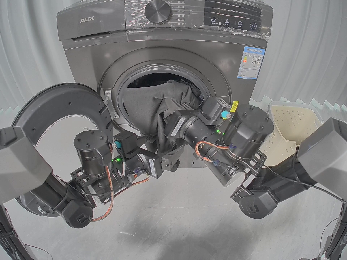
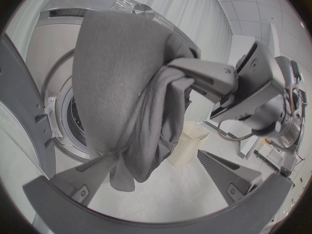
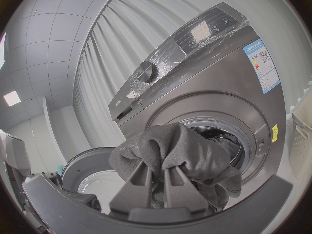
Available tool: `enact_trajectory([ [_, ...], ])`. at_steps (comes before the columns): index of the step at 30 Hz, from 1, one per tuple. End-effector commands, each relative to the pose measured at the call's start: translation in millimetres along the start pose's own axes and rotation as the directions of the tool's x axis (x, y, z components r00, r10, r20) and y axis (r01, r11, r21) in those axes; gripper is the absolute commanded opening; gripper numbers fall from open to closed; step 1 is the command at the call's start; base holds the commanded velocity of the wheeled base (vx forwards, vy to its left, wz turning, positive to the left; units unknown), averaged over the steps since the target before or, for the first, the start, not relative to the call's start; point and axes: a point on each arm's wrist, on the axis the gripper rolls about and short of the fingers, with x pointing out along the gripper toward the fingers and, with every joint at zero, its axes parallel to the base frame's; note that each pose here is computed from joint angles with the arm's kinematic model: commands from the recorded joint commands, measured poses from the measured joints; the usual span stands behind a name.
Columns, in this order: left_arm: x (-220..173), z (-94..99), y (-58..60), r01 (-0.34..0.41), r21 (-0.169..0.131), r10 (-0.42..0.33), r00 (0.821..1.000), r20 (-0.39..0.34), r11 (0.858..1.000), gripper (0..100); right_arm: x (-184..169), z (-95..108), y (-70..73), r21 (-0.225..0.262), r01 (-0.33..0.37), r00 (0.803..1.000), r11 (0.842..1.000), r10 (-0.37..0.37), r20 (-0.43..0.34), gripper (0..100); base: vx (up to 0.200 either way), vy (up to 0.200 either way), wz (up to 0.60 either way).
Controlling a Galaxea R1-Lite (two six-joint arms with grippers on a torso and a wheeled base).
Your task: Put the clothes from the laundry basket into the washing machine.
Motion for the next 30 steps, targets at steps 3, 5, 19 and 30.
enact_trajectory([
  [3, 14.6, -7.8, 2.0, -0.008, -0.010, 0.008, 1.000, -0.001, 1.000, 100, 0.1, 0.4, 0.4, 0.000, -0.001, 1.000, 1.000, 0.001, 0.001, 0, 0.000, 0.000, 0.00],
  [5, 24.0, -2.4, 2.9, -0.038, -0.019, 0.039, 0.998, 0.050, 0.999, 100, -0.8, -0.4, 2.6, 0.002, -0.007, 1.000, 1.000, 0.007, -0.001, 0, 0.000, 0.000, 0.00],
  [19, 41.3, -2.1, 9.8, -0.116, -0.033, 0.119, 0.986, 0.119, 0.993, 0, -1.3, -1.8, 2.7, 0.002, -0.005, 1.000, 1.000, 0.005, -0.005, 0, 0.000, 0.000, 0.00],
  [30, 18.8, 9.6, -8.9, -0.071, -0.024, 0.073, 0.988, 0.135, 0.997, 0, -2.9, -6.2, 0.4, -0.001, -0.005, 1.000, 1.000, 0.005, -0.012, 0, 0.000, 0.000, 0.00],
])
